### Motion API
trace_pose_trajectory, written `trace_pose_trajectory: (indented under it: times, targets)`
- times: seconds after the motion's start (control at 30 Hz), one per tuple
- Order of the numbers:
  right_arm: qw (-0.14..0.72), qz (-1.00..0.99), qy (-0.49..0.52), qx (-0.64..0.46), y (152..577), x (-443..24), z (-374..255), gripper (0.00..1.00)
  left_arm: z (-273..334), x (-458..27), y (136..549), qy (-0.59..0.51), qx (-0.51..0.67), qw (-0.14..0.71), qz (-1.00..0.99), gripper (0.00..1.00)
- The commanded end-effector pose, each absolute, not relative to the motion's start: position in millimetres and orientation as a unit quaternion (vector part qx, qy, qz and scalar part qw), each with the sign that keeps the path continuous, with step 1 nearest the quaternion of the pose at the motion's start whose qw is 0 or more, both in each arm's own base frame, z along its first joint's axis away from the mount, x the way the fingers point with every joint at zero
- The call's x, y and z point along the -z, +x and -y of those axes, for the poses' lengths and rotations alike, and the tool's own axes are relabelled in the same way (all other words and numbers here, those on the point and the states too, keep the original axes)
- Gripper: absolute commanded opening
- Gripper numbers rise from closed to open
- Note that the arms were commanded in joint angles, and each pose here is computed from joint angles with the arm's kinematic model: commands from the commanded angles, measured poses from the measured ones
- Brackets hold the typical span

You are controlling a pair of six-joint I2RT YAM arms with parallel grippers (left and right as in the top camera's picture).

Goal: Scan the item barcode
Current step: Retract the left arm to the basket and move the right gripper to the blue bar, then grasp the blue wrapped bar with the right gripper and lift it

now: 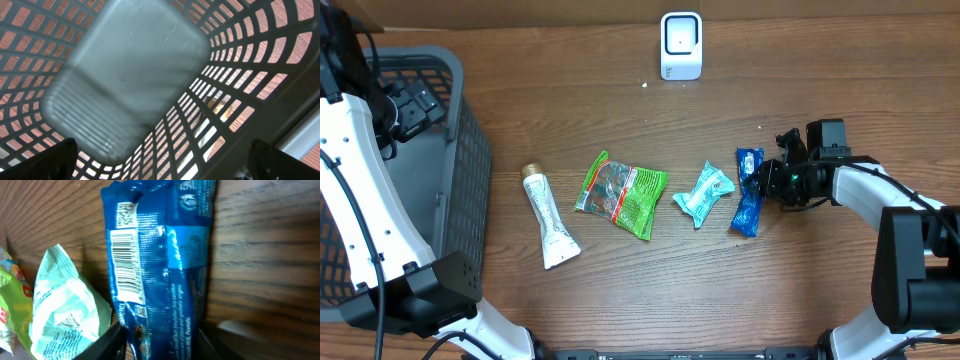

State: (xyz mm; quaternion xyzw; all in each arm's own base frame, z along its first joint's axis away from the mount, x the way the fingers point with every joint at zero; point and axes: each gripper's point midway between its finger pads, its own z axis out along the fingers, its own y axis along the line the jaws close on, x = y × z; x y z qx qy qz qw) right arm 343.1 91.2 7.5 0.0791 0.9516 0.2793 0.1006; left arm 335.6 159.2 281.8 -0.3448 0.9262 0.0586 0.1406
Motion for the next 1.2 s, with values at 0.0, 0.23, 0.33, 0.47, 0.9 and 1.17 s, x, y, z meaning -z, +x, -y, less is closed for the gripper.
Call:
trace_pose_trajectory:
  times: [0.0, 0.23, 0.33, 0.47, 0.9, 1.17]
  targets:
    - [0.077, -0.956, 0.106, -0.263, 331, 8, -86, 0.41, -157, -281, 335, -0.334, -0.059, 0.138, -0.931, 1.00]
    - [0.072, -0.929, 0.104, -0.349, 347, -31, -95, 0.66, -157, -281, 335, -0.334, -0.059, 0.138, -0.931, 1.00]
    - [0.080, -0.932, 0.098, -0.341, 349, -32, -84, 0.62, -157, -281, 335, -0.334, -0.059, 0.138, -0.931, 1.00]
    - [0.081, -0.948, 0.100, -0.290, 341, -10, -69, 0.57, -157, -281, 335, -0.334, -0.059, 0.138, -0.931, 1.00]
    - [0.061, -0.940, 0.102, -0.320, 322, 20, -80, 0.30, -157, -281, 335, -0.334, -0.059, 0.138, -0.931, 1.00]
    - [0.064, -0.925, 0.105, -0.361, 326, 2, -91, 0.04, -157, -281, 335, -0.334, -0.059, 0.138, -0.931, 1.00]
